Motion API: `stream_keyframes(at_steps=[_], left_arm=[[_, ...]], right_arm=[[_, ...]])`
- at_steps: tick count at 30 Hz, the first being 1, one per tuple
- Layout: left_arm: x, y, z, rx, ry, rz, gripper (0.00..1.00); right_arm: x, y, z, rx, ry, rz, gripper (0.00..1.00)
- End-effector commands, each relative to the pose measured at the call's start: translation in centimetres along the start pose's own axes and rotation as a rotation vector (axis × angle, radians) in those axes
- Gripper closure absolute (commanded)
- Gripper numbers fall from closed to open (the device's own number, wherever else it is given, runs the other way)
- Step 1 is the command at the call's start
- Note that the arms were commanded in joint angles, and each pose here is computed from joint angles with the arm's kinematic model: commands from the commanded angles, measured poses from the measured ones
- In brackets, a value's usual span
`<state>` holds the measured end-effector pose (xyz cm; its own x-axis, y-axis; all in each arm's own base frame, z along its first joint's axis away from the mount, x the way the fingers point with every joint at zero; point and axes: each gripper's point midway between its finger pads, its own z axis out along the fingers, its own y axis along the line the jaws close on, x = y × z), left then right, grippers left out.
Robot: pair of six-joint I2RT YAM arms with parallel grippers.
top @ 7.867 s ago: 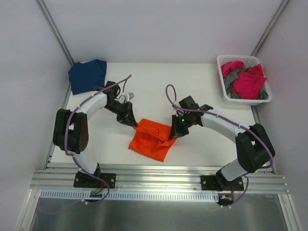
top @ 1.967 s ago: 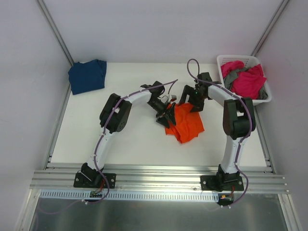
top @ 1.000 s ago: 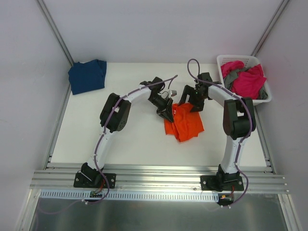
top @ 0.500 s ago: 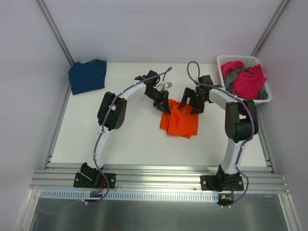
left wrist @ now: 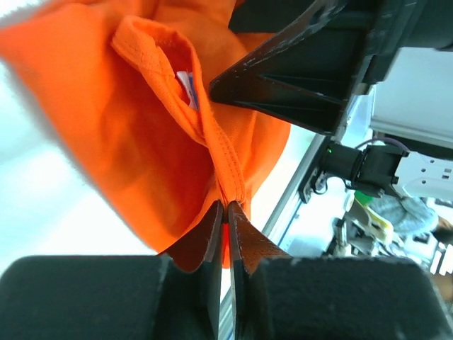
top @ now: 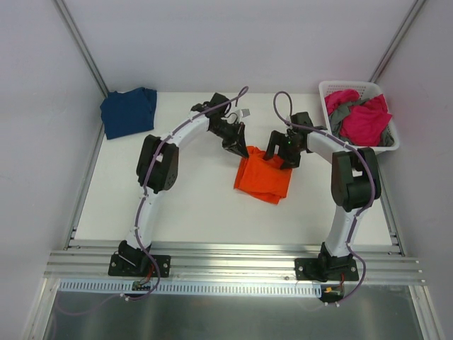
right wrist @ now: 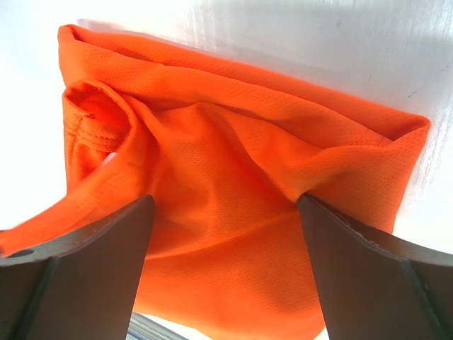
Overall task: Fold and stack the t-shirts
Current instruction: Fold the tshirt
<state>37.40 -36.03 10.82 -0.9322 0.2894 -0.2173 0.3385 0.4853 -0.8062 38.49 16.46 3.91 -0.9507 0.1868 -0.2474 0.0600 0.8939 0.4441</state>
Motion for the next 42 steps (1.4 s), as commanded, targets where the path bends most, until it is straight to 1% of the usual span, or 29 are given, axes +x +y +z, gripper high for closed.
stream_keyframes(at_steps=[1,3,6,8,9,12,16,22,28,32,34,35,36,39,42], left_arm=[[-2.5,-4.1,-4.7,-0.013,-0.122,0.142,0.97],[-2.4,-2.6,-4.6,-0.032,-0.116,0.121,0.96],[-2.8,0.9,-4.4,-0.075,-0.113,0.080,0.95],[-2.7,2.2,-4.1,-0.084,-0.103,0.067,0.94],[-2.4,3.2,-3.4,-0.084,-0.083,0.045,0.93],[-0.6,4.4,-1.7,-0.067,-0.024,-0.009,0.92],[1.4,5.3,0.5,-0.039,0.046,-0.060,0.90],[1.2,6.4,2.4,-0.041,0.065,-0.051,0.89],[1.3,5.1,2.2,-0.038,0.064,-0.029,0.90],[1.1,4.2,0.7,-0.058,0.040,-0.017,0.89],[0.9,3.8,-0.2,-0.090,0.021,0.002,0.83],[0.6,3.5,-0.9,-0.110,0.004,0.015,0.77],[0.6,3.5,-1.3,-0.138,-0.003,0.019,0.47],[0.5,3.2,-2.7,-0.203,-0.026,0.039,0.11],[0.6,2.3,-4.1,-0.243,-0.046,0.069,0.02]], right_arm=[[3.2,-2.3,0.2,0.098,0.089,0.000,0.12],[3.2,-2.3,0.2,0.097,0.088,0.005,0.12],[3.1,-2.2,0.1,0.100,0.081,0.008,0.11],[3.1,-2.4,0.1,0.110,0.077,0.010,0.11],[3.1,-2.4,0.0,0.114,0.071,0.012,0.11],[2.7,-2.3,-0.1,0.116,0.051,0.023,0.11],[1.8,-1.6,-0.5,0.096,0.016,0.030,0.10],[0.5,0.1,-1.7,0.052,-0.031,0.037,0.10],[0.4,0.9,-3.1,0.029,-0.054,0.046,0.09],[-1.1,3.5,-5.2,-0.055,-0.103,0.043,0.10],[-2.1,5.3,-6.3,-0.119,-0.133,0.018,0.11],[-3.1,6.2,-7.0,-0.151,-0.161,-0.011,0.14],[-3.5,7.0,-7.3,-0.176,-0.168,-0.028,0.14],[-4.6,8.2,-8.0,-0.197,-0.197,-0.057,0.16],[-4.7,8.9,-7.5,-0.218,-0.190,-0.079,0.19]])
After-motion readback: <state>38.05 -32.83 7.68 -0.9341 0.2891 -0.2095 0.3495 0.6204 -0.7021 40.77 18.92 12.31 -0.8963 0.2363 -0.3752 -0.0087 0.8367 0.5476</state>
